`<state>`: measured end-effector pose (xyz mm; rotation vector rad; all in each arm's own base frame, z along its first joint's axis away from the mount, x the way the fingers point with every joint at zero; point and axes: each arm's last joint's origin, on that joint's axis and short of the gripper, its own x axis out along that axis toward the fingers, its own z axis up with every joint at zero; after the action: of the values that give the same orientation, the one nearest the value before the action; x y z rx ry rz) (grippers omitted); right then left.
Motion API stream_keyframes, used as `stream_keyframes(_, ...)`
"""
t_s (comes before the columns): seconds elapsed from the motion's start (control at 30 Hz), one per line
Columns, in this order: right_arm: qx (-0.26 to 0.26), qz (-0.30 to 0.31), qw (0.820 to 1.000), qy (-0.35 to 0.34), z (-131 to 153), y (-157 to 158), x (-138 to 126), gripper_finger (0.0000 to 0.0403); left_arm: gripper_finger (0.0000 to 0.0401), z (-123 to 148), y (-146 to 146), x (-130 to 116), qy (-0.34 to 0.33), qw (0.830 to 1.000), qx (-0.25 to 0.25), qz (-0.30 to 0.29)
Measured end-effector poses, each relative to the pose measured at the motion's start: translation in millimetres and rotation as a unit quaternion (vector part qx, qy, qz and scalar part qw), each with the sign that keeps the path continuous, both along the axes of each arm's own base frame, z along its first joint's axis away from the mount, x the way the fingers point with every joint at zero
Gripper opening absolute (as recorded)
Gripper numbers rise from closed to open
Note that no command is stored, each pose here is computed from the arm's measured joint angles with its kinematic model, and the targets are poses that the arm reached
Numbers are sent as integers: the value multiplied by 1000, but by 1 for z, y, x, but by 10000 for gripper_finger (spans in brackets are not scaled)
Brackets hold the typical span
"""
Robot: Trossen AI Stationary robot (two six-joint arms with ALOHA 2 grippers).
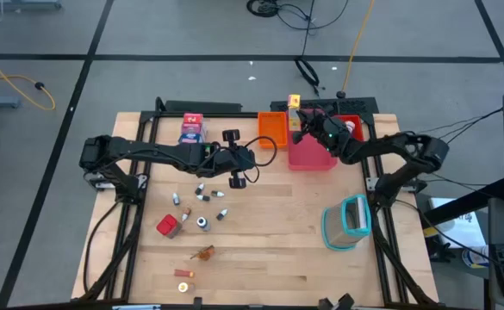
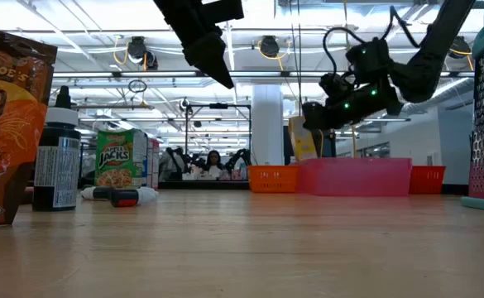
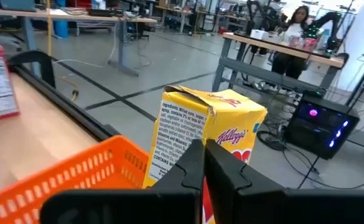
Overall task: Pick & Place Kitchen Items
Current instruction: Put the yellow cereal box into the pink bin
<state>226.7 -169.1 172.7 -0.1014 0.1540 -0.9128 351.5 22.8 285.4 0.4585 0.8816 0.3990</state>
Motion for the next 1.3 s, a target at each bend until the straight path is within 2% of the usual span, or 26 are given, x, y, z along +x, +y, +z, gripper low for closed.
stream_keyframes(0.3,-5,-14,1000,-10,-22,-12,2,0,51,0,0,0,0,1000,-9,-9)
stream_keyframes(0.4,0,-2,1000,-10,-28,-15,2,0,51,0,0,1,-3,1000,-9,-11)
stream_keyframes(0.73,-3,-2,1000,-18,-28,-19,0,2,51,0,-1,1,-5,1000,-13,-18)
stream_keyframes(1.3,4,-11,1000,-28,-28,-22,-3,72,51,0,-1,1,-5,1000,-16,-20)
